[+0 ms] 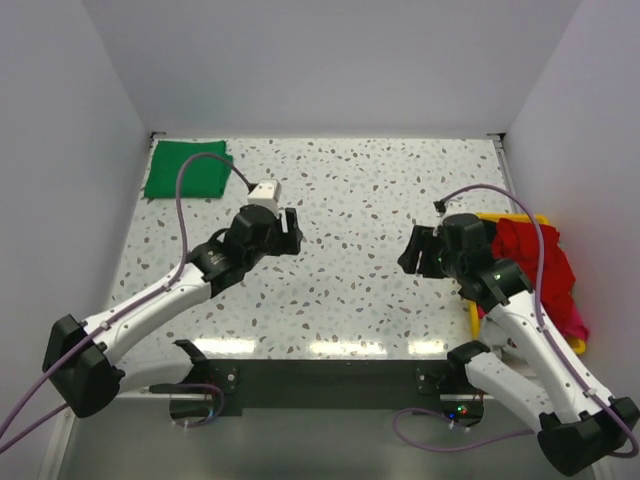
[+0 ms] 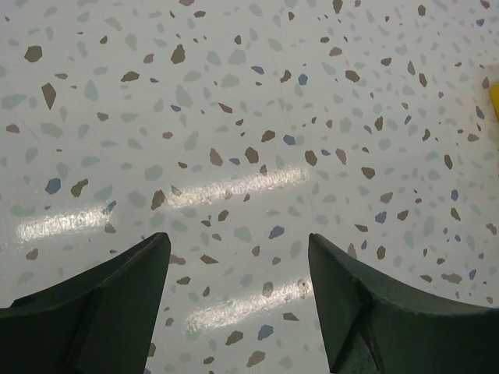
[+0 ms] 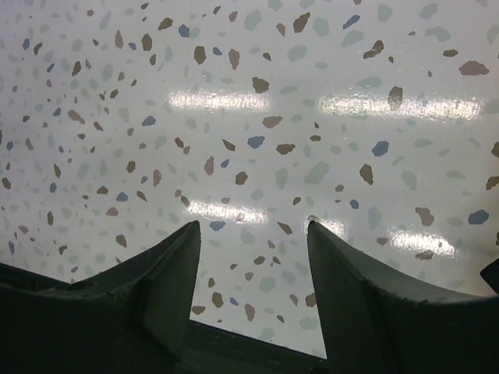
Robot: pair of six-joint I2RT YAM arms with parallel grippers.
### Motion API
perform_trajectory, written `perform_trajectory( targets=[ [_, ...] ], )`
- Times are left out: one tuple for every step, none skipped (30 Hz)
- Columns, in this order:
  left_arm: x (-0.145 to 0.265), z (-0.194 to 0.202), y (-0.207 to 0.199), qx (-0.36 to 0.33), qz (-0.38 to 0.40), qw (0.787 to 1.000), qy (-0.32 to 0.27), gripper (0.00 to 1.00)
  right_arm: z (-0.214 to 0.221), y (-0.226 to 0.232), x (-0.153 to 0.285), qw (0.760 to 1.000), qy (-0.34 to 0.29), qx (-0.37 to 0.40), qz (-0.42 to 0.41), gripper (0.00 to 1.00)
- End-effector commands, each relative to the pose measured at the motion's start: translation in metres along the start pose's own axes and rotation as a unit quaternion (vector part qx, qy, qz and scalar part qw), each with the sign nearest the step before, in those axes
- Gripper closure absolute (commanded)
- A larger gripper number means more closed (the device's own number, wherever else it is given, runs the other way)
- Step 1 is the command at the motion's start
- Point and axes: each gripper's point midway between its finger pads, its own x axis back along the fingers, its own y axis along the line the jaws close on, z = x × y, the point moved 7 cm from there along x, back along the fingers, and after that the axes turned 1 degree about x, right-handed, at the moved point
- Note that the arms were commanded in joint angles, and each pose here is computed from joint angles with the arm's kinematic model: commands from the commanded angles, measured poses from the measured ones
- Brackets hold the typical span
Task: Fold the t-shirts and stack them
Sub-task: Reset both grippers
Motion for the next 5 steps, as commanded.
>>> perform_trajectory(
  targets=[
    [0.008,0.007,0.004,-0.046,-0.012,0.999,0.020,0.24,-0.001,-0.005,0.001,1.000,-0.013,0.000,0.018,0.40],
    [0.010,0.007,0.003,-0.051,-0.010,0.998,0.023,0.24,-0.001,-0.005,0.000,1.000,-0.015,0.001,0.020,0.40],
    [0.012,0.006,0.003,-0.055,-0.010,0.998,0.026,0.24,-0.001,-0.006,0.000,1.000,-0.015,0.000,0.025,0.40],
    [0.016,0.002,0.002,-0.059,-0.004,0.998,0.021,0.23,-0.002,-0.007,0.000,0.999,-0.017,-0.001,0.030,0.40],
    [0.018,-0.001,0.000,-0.061,0.005,0.998,0.022,0.23,-0.003,-0.007,0.000,0.999,-0.019,-0.001,0.030,0.40]
  ],
)
